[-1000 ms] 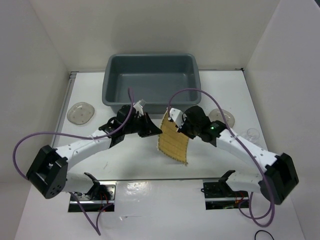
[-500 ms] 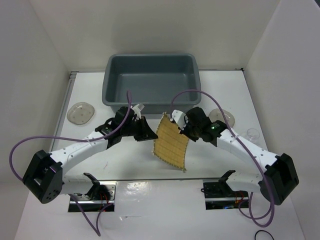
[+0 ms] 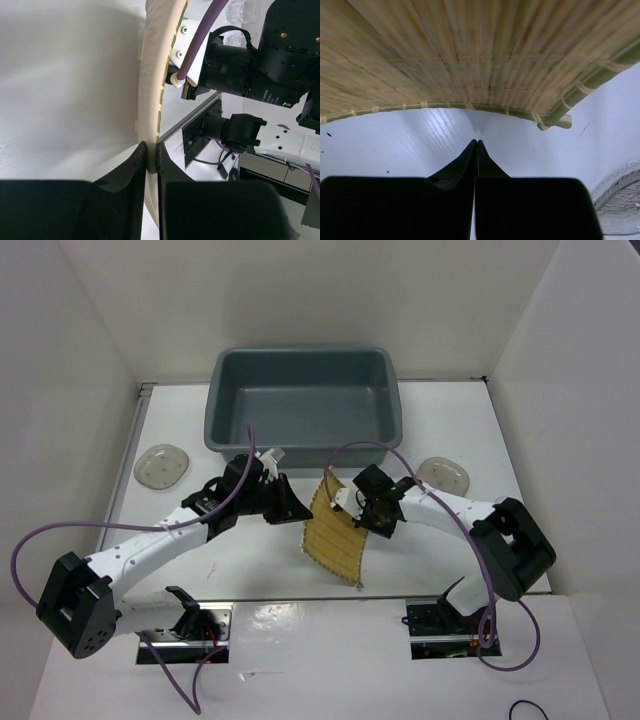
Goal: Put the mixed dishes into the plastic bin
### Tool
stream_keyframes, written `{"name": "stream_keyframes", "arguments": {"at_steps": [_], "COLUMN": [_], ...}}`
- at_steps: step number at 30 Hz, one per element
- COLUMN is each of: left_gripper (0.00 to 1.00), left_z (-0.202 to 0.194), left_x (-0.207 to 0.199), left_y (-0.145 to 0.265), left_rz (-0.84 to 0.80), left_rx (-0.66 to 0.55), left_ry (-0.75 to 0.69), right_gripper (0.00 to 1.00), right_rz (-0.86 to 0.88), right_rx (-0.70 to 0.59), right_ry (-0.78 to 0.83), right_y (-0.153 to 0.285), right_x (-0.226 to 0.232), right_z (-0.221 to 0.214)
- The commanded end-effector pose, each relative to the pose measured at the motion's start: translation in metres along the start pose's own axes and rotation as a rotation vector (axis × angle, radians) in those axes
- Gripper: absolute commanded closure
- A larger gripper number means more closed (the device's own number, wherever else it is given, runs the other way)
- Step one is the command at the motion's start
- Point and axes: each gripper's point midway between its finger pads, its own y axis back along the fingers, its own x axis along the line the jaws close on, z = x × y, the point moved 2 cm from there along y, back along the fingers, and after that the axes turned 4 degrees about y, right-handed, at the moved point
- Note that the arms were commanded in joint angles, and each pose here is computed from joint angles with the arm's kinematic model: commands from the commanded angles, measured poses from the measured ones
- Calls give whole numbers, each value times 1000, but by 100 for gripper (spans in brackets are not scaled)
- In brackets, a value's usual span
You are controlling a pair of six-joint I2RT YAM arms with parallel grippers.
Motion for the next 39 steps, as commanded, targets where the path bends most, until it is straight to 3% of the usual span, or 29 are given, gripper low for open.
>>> {"name": "stream_keyframes", "arguments": {"at_steps": [1, 12, 22, 25, 29, 31, 32, 33, 35, 38, 39], "left_gripper": [100, 100, 97, 90, 70, 45, 37, 36, 49, 89, 94], "left_z": [5, -3, -4, -2, -9, -6, -11, -8, -12, -10, -14], "left_x": [-21, -17, -28, -34, -39, -43, -43, -47, -44, -47, -42], "left_y": [8, -10, -23, -27, -32, -35, -37, -36, -41, -43, -45], "left_rz": [-84, -81, -135, -180, -227, -240, -241, -255, -243, -221, -187], "left_rx": [-24, 63, 114, 120, 169, 160, 181, 172, 190, 169, 169], "left_ry": [-27, -12, -27, -45, -52, -60, -61, -70, -65, -67, -57], "right_gripper": [100, 100, 100, 100, 100, 100, 100, 100, 100, 100, 100], "right_rz": [11, 98, 119, 122, 122, 122, 122, 122, 122, 122, 122], "right_rx": [-62, -60, -68, -80, -80, -80, -80, -80, -80, -80, -80], "right_ry": [24, 42, 31, 31, 31, 31, 31, 31, 31, 31, 31], "right_y": [3, -31, -39, -40, -40, -40, -40, -40, -40, -40, -40], "right_x": [-1, 24, 32, 32, 32, 32, 32, 32, 32, 32, 32], "right_z": [17, 47, 48, 50, 50, 50, 50, 50, 50, 50, 50]}}
